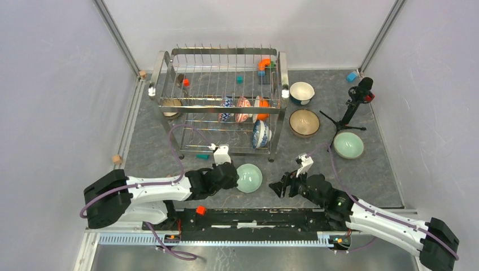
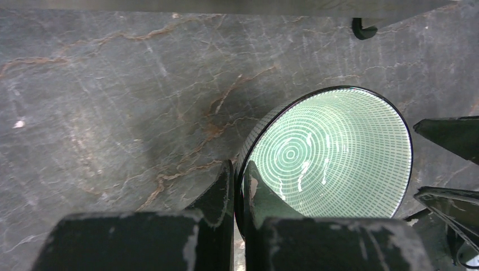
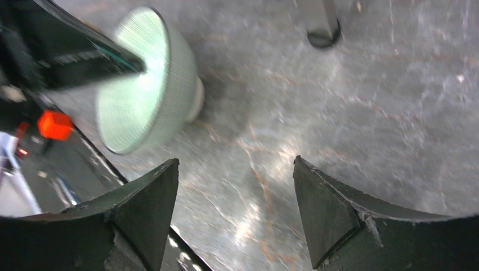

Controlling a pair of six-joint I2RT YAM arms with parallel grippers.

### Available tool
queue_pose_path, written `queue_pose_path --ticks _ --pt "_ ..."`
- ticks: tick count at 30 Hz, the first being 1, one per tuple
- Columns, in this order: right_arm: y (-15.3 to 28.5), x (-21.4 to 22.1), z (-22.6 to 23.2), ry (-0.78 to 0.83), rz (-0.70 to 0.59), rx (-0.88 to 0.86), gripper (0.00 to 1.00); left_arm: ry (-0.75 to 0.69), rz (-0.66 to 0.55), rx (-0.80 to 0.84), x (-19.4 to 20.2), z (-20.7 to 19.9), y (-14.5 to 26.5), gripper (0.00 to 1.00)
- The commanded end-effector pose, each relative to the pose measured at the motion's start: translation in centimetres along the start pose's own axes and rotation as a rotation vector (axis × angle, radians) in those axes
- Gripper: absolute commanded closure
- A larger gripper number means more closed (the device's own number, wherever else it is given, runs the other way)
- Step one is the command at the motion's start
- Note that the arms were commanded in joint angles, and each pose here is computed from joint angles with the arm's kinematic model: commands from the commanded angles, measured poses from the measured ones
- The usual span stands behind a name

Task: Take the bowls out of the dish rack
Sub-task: Place the bowl with the bowl.

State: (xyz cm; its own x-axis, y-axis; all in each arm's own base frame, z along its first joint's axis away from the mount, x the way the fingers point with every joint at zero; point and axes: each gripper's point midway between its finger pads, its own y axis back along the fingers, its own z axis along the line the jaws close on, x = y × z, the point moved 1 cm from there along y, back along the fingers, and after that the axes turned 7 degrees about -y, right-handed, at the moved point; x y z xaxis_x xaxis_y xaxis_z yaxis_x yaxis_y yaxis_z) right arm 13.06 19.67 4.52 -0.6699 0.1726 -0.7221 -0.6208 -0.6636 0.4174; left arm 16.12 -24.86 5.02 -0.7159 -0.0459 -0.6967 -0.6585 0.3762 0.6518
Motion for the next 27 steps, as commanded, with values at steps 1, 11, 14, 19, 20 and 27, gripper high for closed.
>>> queue_pose_path --ticks 1,11,14,19,20,27 --pt "-0.5 -2.8 2.3 -0.093 -0.154 -0.095 0.21 0.046 0.000 0.078 -0.2 -1.9 -0.4 0.98" --pt "-1.3 -3.3 4.7 -0.017 -0.105 -0.012 0.25 0.064 0.017 0.126 -0.6 -3.6 0.3 0.98" --pt "-1.3 -2.8 4.6 -0.053 -0.090 -0.013 0.25 0.097 0.050 0.114 0.0 -3.7 0.6 0.98" --pt "-0.7 -3.6 5.5 -0.060 -0.074 -0.007 0.23 0.165 0.097 0.114 1.0 -4.1 1.0 0.98" --pt "-0.5 -4.0 5.8 -0.056 -0.076 -0.009 0.23 0.160 0.097 0.120 1.0 -4.3 1.1 0.98" --pt "-1.0 -4.2 6.9 0.031 -0.010 0.015 0.26 0.126 0.068 0.112 0.0 -4.7 1.2 0.98"
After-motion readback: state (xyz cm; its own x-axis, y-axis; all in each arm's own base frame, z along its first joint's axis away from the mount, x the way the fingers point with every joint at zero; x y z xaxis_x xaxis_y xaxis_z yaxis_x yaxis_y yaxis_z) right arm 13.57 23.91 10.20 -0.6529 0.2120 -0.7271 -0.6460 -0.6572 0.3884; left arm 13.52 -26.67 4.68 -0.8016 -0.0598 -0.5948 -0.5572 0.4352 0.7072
